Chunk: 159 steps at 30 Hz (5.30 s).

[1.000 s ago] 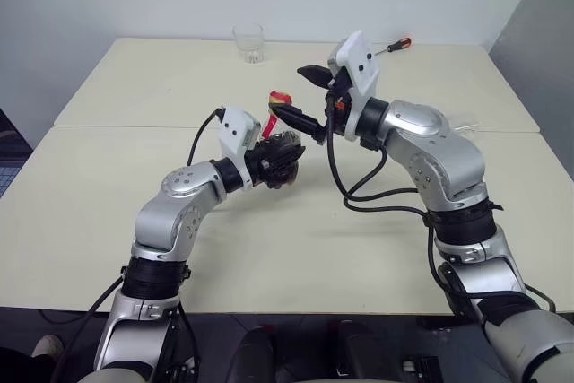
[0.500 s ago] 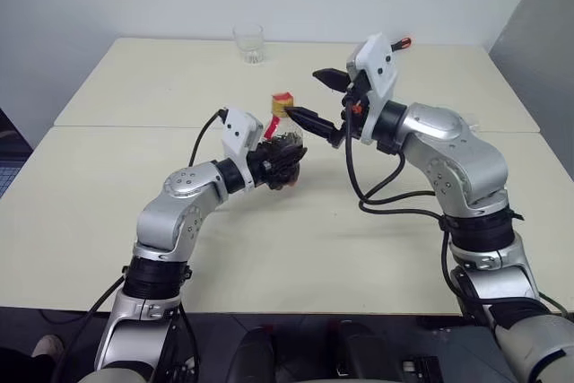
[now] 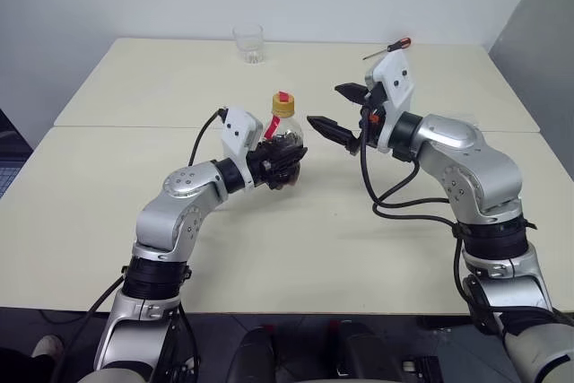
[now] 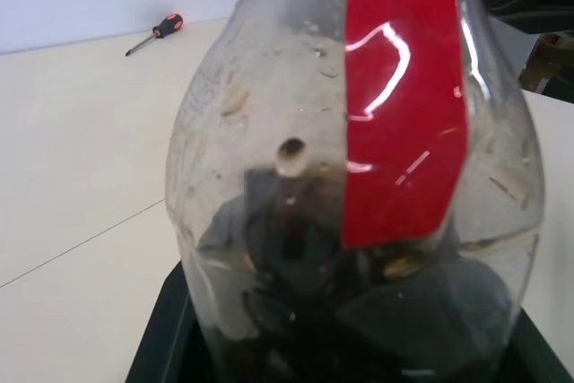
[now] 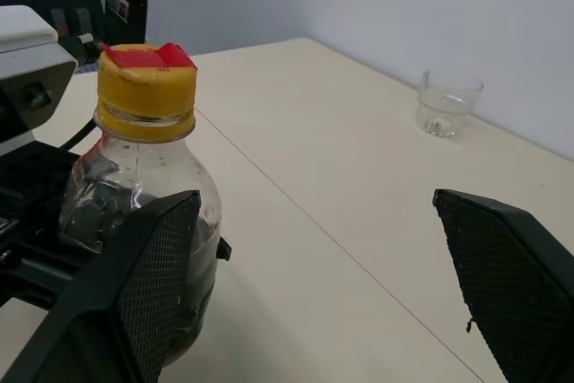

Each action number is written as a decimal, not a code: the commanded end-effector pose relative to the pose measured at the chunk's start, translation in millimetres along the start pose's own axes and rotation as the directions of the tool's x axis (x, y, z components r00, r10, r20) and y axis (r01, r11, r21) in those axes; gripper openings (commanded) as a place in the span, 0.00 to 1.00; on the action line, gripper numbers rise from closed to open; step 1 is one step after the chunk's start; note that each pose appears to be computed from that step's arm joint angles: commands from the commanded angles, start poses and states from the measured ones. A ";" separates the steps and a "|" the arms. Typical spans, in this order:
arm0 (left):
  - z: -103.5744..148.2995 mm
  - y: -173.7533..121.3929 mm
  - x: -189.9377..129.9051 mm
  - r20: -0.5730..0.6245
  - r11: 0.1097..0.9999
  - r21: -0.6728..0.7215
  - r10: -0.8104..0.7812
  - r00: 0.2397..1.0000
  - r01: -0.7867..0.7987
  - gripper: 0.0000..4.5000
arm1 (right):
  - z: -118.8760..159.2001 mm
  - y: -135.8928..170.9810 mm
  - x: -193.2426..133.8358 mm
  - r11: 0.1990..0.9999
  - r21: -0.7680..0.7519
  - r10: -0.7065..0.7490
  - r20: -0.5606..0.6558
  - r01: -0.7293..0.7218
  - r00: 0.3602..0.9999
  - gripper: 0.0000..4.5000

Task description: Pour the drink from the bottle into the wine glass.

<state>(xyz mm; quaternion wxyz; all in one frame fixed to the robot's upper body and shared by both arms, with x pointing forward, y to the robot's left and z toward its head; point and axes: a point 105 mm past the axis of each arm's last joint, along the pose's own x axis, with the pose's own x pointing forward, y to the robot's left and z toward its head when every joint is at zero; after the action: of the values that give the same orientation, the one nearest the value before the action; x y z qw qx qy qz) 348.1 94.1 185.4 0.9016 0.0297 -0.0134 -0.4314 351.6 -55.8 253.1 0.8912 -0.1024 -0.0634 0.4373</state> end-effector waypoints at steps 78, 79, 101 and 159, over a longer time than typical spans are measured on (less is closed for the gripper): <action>20.7 -2.5 1.1 0.081 0.998 0.065 -0.012 0.997 0.007 0.44 | 15.6 1.6 -2.5 1.000 -0.017 0.017 0.085 -0.016 0.996 0.99; 20.8 -2.6 1.3 0.081 0.998 0.065 -0.013 0.997 0.008 0.44 | 14.8 2.2 -2.8 1.000 -0.014 0.020 0.084 -0.019 0.996 0.99; 21.3 -2.7 2.7 0.085 0.998 0.065 -0.013 0.996 0.007 0.44 | 41.6 26.5 18.6 0.992 0.052 0.103 0.215 -0.117 0.971 0.99; 20.2 -3.7 4.3 0.092 0.998 0.065 -0.007 0.996 0.001 0.44 | 40.3 29.4 22.7 0.967 0.160 0.162 0.221 -0.199 0.962 0.99</action>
<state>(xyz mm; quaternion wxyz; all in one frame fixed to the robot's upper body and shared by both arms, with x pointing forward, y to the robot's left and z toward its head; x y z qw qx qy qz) 350.7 89.5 186.9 0.9026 0.0303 -0.0295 -0.4284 337.7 -14.3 270.9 0.8463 0.0164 -0.0810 0.5263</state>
